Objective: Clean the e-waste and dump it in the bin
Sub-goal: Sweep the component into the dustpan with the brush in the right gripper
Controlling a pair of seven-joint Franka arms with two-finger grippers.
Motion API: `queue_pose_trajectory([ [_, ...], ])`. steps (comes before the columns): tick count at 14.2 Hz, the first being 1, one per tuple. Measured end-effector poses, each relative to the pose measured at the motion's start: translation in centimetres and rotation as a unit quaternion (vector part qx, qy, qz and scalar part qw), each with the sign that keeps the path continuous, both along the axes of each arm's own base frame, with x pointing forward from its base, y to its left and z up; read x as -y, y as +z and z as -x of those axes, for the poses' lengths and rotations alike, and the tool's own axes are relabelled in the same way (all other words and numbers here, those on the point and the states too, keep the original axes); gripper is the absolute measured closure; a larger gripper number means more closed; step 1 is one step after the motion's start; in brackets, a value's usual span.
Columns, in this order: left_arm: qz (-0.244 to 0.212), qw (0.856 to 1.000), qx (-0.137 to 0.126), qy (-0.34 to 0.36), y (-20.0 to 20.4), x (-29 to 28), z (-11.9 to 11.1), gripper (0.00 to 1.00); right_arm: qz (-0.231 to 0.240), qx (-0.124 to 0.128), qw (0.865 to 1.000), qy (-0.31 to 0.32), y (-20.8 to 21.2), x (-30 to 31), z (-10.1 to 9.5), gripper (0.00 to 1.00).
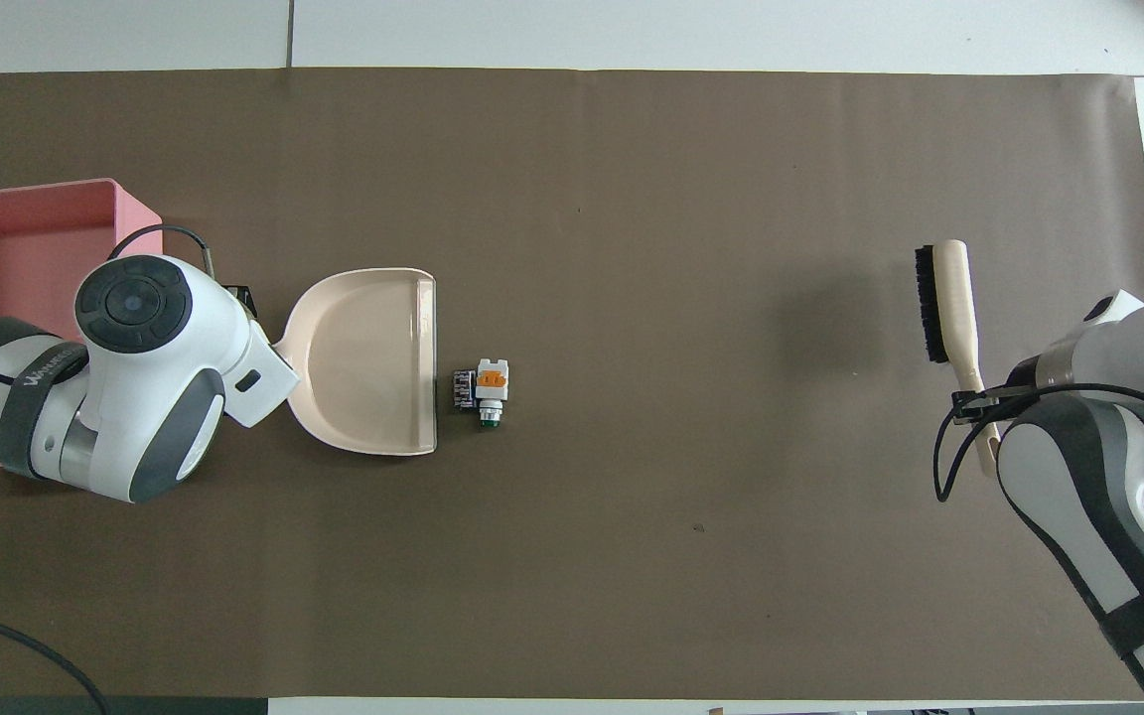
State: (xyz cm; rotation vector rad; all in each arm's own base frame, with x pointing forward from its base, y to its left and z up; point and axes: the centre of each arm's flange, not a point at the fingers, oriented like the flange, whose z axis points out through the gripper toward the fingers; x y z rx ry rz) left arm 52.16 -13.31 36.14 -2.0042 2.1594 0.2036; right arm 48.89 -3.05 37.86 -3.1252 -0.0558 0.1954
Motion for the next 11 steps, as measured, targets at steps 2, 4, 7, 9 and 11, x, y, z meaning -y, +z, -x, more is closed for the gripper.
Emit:
queue_pose_trajectory([
  [2, -0.003, 1.000, -0.003, -0.003, -0.4, 0.6, 0.7, 0.67, 0.014, 0.001, 1.000, 0.005, 1.5, -5.2, -0.7, 0.74],
  [4, -0.018, 1.000, -0.004, -0.012, -1.0, 0.9, 1.6, 0.67, 0.031, 0.004, 0.999, 0.011, 1.4, -11.0, -0.2, 0.74],
  [7, -0.029, 0.999, -0.008, -0.022, -1.5, 0.9, 2.8, 0.67, 0.044, 0.004, 0.999, 0.012, 0.2, -19.3, 1.5, 0.74],
  [9, -0.035, 0.999, -0.008, -0.023, -1.7, 1.1, 3.5, 0.67, 0.053, 0.002, 0.998, 0.017, -0.5, -24.3, 3.4, 0.74],
  [11, -0.036, 0.999, -0.005, -0.009, -1.9, 1.3, 3.9, 0.67, 0.062, 0.004, 0.998, 0.020, -1.6, -29.6, 5.9, 0.74],
])
